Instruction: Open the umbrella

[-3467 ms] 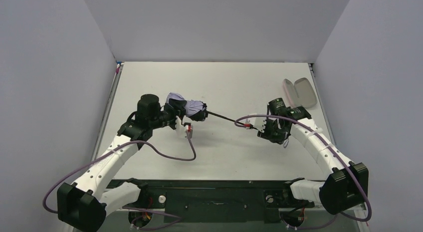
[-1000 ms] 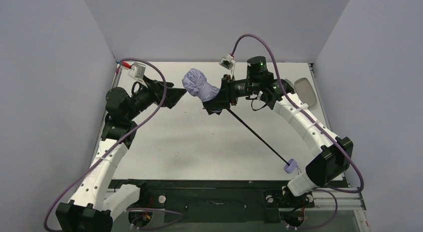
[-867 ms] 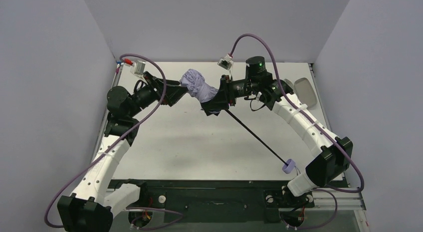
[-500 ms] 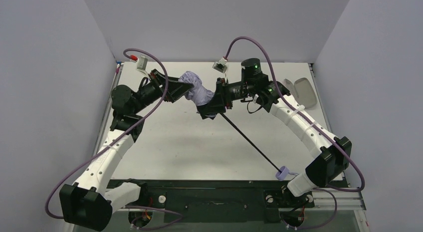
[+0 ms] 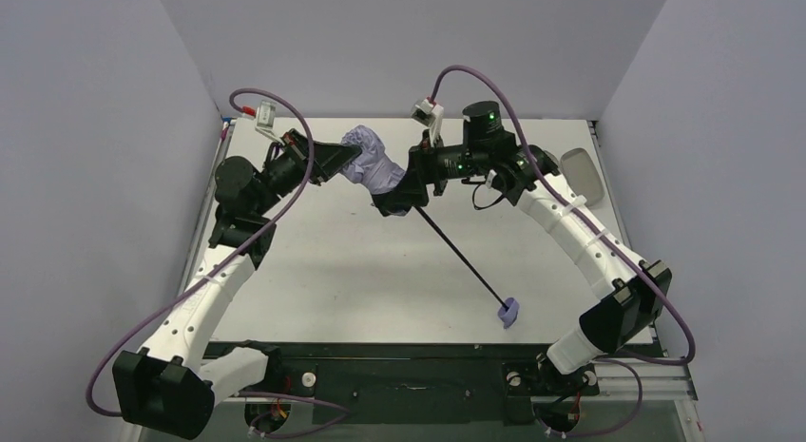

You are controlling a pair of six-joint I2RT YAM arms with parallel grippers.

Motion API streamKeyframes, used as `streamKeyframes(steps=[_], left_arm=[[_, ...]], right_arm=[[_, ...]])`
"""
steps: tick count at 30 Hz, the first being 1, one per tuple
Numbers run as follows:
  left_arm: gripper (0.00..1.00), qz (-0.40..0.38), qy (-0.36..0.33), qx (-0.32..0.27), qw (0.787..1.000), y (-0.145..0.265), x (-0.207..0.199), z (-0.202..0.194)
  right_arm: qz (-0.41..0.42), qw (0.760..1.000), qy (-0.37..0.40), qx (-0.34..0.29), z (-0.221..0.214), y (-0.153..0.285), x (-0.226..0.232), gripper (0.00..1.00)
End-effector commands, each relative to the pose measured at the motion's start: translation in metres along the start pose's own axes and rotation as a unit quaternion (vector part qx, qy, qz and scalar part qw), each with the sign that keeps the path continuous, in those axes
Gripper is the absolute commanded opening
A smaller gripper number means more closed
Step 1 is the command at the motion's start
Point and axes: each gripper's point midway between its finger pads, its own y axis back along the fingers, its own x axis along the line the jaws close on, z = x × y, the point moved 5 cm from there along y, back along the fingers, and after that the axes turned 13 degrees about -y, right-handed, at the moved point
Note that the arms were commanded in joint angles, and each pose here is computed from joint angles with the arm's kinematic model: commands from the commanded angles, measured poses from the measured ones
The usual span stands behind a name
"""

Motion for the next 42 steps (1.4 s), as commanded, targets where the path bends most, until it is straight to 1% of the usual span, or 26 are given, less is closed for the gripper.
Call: streamKeyframes(steps=[1,2,3,4,5,7,8,9,10,11,12,13,16,20,25,27,28,32,34,36,37,38,39,40,41,42], left_arm=[[0.00,0.100,0.014,-0.054,0.993,0.002,0.011,0.031],[0.00,0.118,0.028,-0.062,0.991,0.001,0.013,0.035],[0.00,0.159,0.047,-0.068,0.984,0.003,0.025,0.036],[0.00,0.175,0.071,-0.075,0.979,0.001,0.027,0.039],[0.00,0.204,0.090,-0.076,0.972,0.001,0.035,0.038],[0.00,0.232,0.124,-0.080,0.961,-0.002,0.041,0.040],[0.00,0.239,0.135,-0.083,0.958,-0.004,0.042,0.043],[0.00,0.255,0.142,-0.083,0.953,-0.003,0.046,0.042],[0.00,0.263,0.147,-0.088,0.949,-0.005,0.047,0.045],[0.00,0.275,0.154,-0.085,0.945,-0.004,0.051,0.042],[0.00,0.281,0.163,-0.088,0.942,-0.005,0.052,0.043],[0.00,0.287,0.170,-0.087,0.939,-0.005,0.054,0.042],[0.00,0.293,0.182,-0.089,0.934,-0.005,0.056,0.042],[0.00,0.291,0.212,-0.085,0.929,-0.006,0.057,0.039],[0.00,0.290,0.227,-0.079,0.926,-0.005,0.053,0.038],[0.00,0.285,0.234,-0.074,0.926,-0.006,0.053,0.036],[0.00,0.286,0.237,-0.073,0.926,-0.006,0.053,0.035],[0.00,0.292,0.251,-0.067,0.920,-0.003,0.056,0.028],[0.00,0.292,0.255,-0.067,0.919,-0.002,0.056,0.028],[0.00,0.291,0.258,-0.066,0.919,-0.002,0.056,0.027],[0.00,0.290,0.258,-0.066,0.919,-0.003,0.057,0.027],[0.00,0.293,0.259,-0.065,0.918,-0.002,0.059,0.026],[0.00,0.294,0.261,-0.064,0.917,-0.001,0.060,0.025],[0.00,0.296,0.263,-0.063,0.916,0.000,0.062,0.024],[0.00,0.297,0.262,-0.064,0.916,0.000,0.064,0.025],[0.09,0.298,0.259,-0.064,0.917,0.001,0.065,0.025]], right_arm=[[-0.168,0.975,0.117,-0.089,0.046,0.034,-0.012,0.75],[-0.191,0.966,0.141,-0.099,0.049,0.039,-0.008,0.78],[-0.250,0.947,0.169,-0.113,0.055,0.047,-0.016,0.81],[-0.265,0.938,0.192,-0.118,0.056,0.048,-0.010,0.81],[-0.301,0.920,0.220,-0.122,0.059,0.054,-0.013,0.82],[-0.336,0.896,0.261,-0.125,0.061,0.057,-0.007,0.83],[-0.331,0.893,0.279,-0.120,0.057,0.052,0.000,0.83],[-0.340,0.882,0.303,-0.118,0.057,0.054,0.004,0.83],[-0.333,0.881,0.317,-0.115,0.052,0.045,0.009,0.84],[-0.348,0.868,0.337,-0.111,0.052,0.045,0.010,0.86],[-0.345,0.863,0.354,-0.103,0.045,0.034,0.017,0.86],[-0.366,0.849,0.369,-0.097,0.045,0.033,0.016,0.87],[-0.361,0.839,0.399,-0.082,0.034,0.010,0.028,0.89],[-0.383,0.819,0.423,-0.065,0.030,-0.011,0.023,0.90],[-0.404,0.803,0.436,-0.045,0.028,-0.037,-0.001,0.91],[-0.420,0.789,0.446,-0.037,0.026,-0.044,-0.014,0.91],[-0.430,0.781,0.452,-0.034,0.027,-0.045,-0.018,0.91],[-0.454,0.768,0.452,-0.016,0.026,-0.049,-0.042,0.91],[-0.464,0.764,0.448,-0.010,0.027,-0.047,-0.051,0.87],[-0.469,0.764,0.442,-0.007,0.027,-0.044,-0.059,0.73],[-0.466,0.767,0.440,-0.007,0.027,-0.043,-0.060,0.61],[-0.468,0.769,0.436,-0.007,0.028,-0.039,-0.063,0.55],[-0.459,0.776,0.433,-0.008,0.028,-0.039,-0.063,0.44],[-0.455,0.781,0.428,-0.006,0.029,-0.033,-0.065,0.38],[-0.437,0.794,0.422,-0.005,0.027,-0.034,-0.064,0.23],[-0.434,0.800,0.413,-0.004,0.030,-0.027,-0.065,0.16]])
